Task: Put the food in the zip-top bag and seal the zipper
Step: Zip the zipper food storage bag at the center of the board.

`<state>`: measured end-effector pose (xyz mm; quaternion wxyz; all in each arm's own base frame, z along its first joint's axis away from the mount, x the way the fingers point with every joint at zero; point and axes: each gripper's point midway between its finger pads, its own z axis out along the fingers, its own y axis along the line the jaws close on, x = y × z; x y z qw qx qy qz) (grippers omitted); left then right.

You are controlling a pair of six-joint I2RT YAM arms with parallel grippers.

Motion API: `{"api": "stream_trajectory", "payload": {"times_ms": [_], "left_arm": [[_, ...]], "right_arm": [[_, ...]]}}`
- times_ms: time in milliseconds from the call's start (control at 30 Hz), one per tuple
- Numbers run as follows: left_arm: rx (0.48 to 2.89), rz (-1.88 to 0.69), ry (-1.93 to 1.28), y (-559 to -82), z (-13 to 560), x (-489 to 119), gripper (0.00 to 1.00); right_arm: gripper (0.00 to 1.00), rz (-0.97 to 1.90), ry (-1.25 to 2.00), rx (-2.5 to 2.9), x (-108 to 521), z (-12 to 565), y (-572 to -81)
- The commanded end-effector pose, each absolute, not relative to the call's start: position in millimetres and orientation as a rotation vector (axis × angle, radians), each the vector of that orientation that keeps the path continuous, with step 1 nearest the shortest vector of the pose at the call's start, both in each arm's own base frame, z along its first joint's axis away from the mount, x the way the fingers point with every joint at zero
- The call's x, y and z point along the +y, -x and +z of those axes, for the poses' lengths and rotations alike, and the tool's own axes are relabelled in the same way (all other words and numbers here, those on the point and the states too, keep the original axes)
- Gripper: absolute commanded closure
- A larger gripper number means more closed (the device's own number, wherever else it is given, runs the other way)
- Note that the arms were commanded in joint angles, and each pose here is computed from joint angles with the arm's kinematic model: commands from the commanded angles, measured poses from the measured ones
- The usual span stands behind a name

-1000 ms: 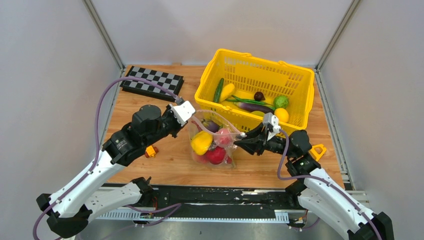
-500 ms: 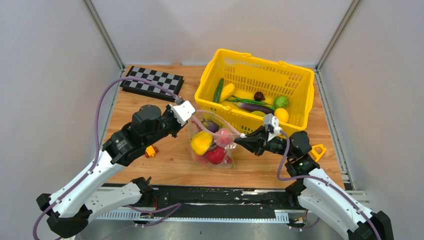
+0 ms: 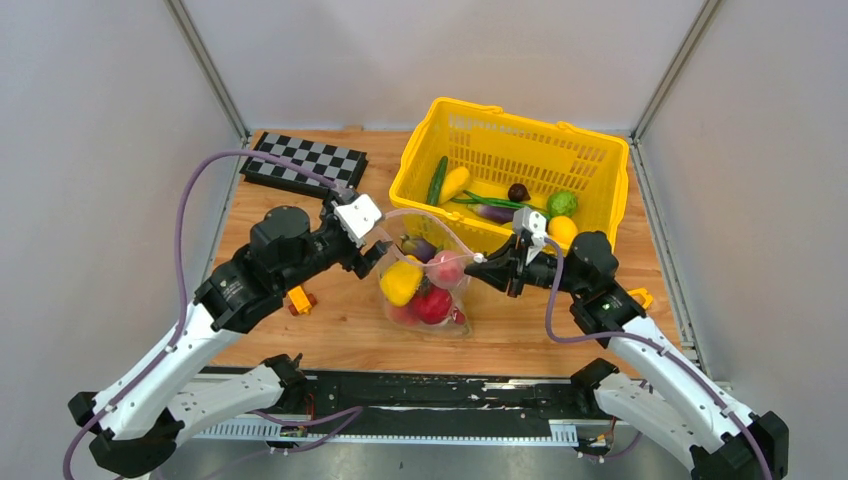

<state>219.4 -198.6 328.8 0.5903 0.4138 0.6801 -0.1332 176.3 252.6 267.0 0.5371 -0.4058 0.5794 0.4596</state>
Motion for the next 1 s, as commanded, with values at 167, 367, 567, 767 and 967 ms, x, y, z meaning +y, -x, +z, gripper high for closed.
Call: {"api": "stream_trajectory", "payload": {"times_ms": [167,367,567,767,967], "left_arm": [[1.349,-0.516,-0.977,-189,408,-216,0.01],[1.22,-0.727,-1.108,-171,427,-259,0.0],[1.207,-0.866,-1.213,-177,420,-306,0.0],[1.203,-0.833,-1.378,-168,400,-346,0.07],[1.226,-0.848,-1.477,-163,375,-365,0.24]], "right_arm": [[1.0,1.007,1.024,1.35,251,295,-185],[1.0,1.018,1.04,1.352,251,297,-181],[1.0,1.026,1.052,1.357,251,297,-179],[1.0,1.045,1.054,1.338,252,302,-176],[1.0,1.069,1.06,1.294,254,310,-171]]}}
